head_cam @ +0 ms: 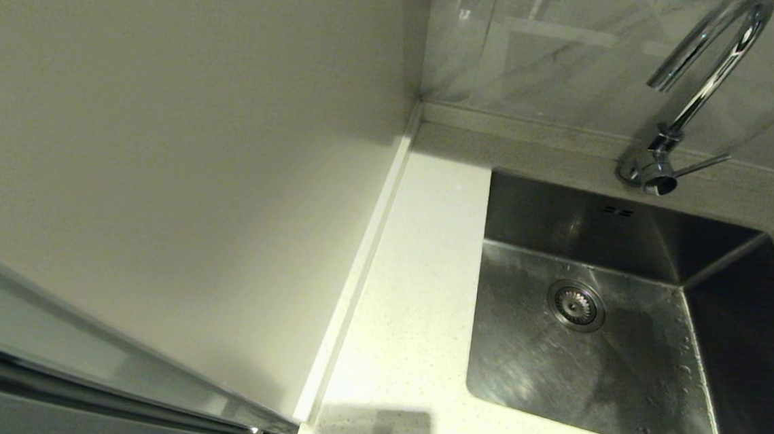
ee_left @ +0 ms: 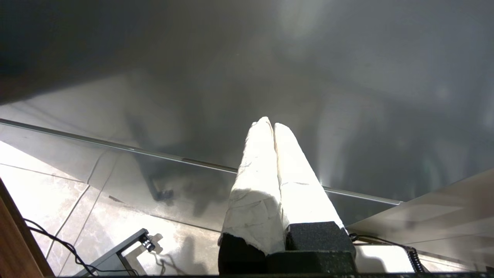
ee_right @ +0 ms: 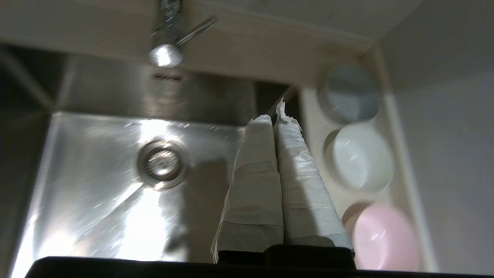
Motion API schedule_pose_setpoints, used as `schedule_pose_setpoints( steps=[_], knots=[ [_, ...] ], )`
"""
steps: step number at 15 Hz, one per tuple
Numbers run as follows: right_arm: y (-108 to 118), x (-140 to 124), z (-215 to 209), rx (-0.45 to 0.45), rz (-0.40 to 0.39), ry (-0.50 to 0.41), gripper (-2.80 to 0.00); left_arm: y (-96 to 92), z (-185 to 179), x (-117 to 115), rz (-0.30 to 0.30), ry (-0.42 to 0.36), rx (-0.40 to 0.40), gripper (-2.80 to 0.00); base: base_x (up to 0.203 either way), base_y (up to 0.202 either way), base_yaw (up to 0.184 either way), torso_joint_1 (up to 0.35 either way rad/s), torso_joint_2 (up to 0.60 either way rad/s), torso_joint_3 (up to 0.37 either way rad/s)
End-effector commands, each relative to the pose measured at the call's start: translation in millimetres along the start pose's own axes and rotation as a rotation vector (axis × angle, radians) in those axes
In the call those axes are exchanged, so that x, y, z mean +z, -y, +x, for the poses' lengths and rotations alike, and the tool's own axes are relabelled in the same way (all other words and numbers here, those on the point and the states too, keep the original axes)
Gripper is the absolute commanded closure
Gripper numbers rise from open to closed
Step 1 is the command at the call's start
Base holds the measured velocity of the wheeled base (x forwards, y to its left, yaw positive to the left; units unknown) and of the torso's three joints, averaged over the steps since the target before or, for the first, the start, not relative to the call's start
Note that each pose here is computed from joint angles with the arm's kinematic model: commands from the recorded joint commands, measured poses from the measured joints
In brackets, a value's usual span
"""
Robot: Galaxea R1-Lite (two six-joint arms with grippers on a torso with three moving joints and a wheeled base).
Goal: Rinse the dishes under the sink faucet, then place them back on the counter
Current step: Put a bowl into the sink
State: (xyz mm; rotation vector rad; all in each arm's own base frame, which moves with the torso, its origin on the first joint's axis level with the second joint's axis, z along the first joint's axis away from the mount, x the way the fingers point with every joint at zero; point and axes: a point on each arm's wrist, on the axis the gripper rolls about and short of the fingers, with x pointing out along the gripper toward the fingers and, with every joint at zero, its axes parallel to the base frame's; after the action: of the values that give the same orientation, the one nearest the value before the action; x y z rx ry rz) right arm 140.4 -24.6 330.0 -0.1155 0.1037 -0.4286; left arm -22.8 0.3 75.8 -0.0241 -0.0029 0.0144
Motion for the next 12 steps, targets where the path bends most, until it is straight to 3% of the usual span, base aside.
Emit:
schedule_pose_setpoints(
  steps=[1, 5, 7, 9, 12],
  knots=[
    [4.3, 17.8, 55.5, -0.021, -0.036, -0.089, 0.00, 0.0, -0.3, -0.1, 0.000, 0.004, 0.001, 0.00, 0.000, 0.000, 0.000, 0.000, 0.00, 0.000],
    [42.6, 47.4, 94.1, 0.130, -0.009, -0.253, 0.00, 0.0, -0.2, 0.0, -0.001, 0.003, -0.001, 0.00, 0.000, 0.000, 0.000, 0.000, 0.00, 0.000],
    [78.4, 30.7, 124.9, 0.197, 0.081, -0.391, 0.00, 0.0, -0.3, -0.1, -0.001, 0.005, 0.001, 0.00, 0.000, 0.000, 0.000, 0.000, 0.00, 0.000],
    [105.1, 9.6, 144.6, 0.259, 0.157, -0.463, 0.00, 0.0, -0.2, 0.0, 0.000, 0.003, 0.001, 0.00, 0.000, 0.000, 0.000, 0.000, 0.00, 0.000],
    [138.9, -11.7, 173.8, 0.250, 0.059, -0.475, 0.00, 0.0, -0.2, 0.0, -0.001, 0.003, 0.002, 0.00, 0.000, 0.000, 0.000, 0.000, 0.00, 0.000]
  ],
)
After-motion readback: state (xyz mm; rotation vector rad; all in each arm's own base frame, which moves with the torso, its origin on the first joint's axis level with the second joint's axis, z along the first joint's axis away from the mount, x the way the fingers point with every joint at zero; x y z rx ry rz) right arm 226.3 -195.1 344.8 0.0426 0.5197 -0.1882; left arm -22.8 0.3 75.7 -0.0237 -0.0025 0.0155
